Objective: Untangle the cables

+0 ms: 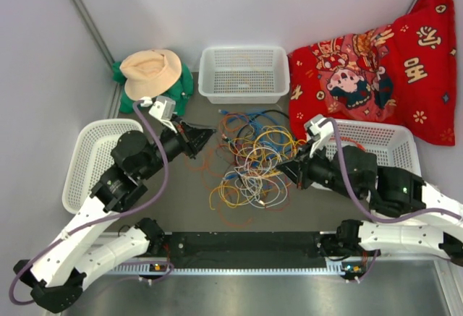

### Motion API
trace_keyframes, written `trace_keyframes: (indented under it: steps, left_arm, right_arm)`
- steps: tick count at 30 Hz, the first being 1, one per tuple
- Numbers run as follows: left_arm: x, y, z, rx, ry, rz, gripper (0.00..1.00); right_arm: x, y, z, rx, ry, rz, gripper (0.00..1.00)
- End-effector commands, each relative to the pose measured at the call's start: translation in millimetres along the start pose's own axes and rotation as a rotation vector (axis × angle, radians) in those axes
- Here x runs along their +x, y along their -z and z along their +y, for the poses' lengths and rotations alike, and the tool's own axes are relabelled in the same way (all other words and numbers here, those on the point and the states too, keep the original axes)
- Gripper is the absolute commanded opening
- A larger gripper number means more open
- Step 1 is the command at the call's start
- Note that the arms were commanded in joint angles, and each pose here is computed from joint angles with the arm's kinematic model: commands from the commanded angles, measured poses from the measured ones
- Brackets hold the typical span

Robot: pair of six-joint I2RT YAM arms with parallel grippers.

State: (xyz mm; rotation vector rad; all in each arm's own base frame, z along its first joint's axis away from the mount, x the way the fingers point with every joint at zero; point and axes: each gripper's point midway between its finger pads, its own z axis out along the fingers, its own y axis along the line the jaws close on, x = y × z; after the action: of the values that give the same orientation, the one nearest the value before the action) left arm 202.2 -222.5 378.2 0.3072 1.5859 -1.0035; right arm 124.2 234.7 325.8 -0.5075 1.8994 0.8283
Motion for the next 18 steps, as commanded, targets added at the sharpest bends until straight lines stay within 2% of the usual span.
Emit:
trace_keyframes:
  steps: [1, 2, 3, 5, 8, 18]
  left_arm:
    - [-11.7, 4.3, -5.8, 0.006, -0.023, -0.013, 0.25]
    - [-4.4, -1.0, -10.3, 0.04, -0.017, 0.02, 0.53]
    - [3.9, -3.6, -17.8, 0.088, 0.008, 0.054, 0.98]
    - [19.2, -9.0, -37.7, 0.219, 0.039, 0.121, 0.99]
    - [33.0, -12.4, -43.1, 0.281, 0.065, 0.14, 0.99]
    - [71.6, -20.5, -48.4, 0.376, 0.061, 0.219, 0.99]
  right_arm:
    - [-10.9, 6.3, -1.1, 0.004, -0.012, -0.047, 0.0]
    - [-10.7, 5.4, 1.0, -0.003, -0.012, -0.043, 0.0]
    - [-9.3, 2.6, 4.3, -0.014, -0.011, -0.035, 0.0]
    - [-8.8, 0.0, 7.6, -0.025, -0.01, -0.03, 0.0]
    - [-8.8, -4.3, 13.5, -0.043, -0.006, -0.022, 0.0]
    - [-11.3, -11.5, 22.1, -0.062, 0.008, -0.008, 0.0]
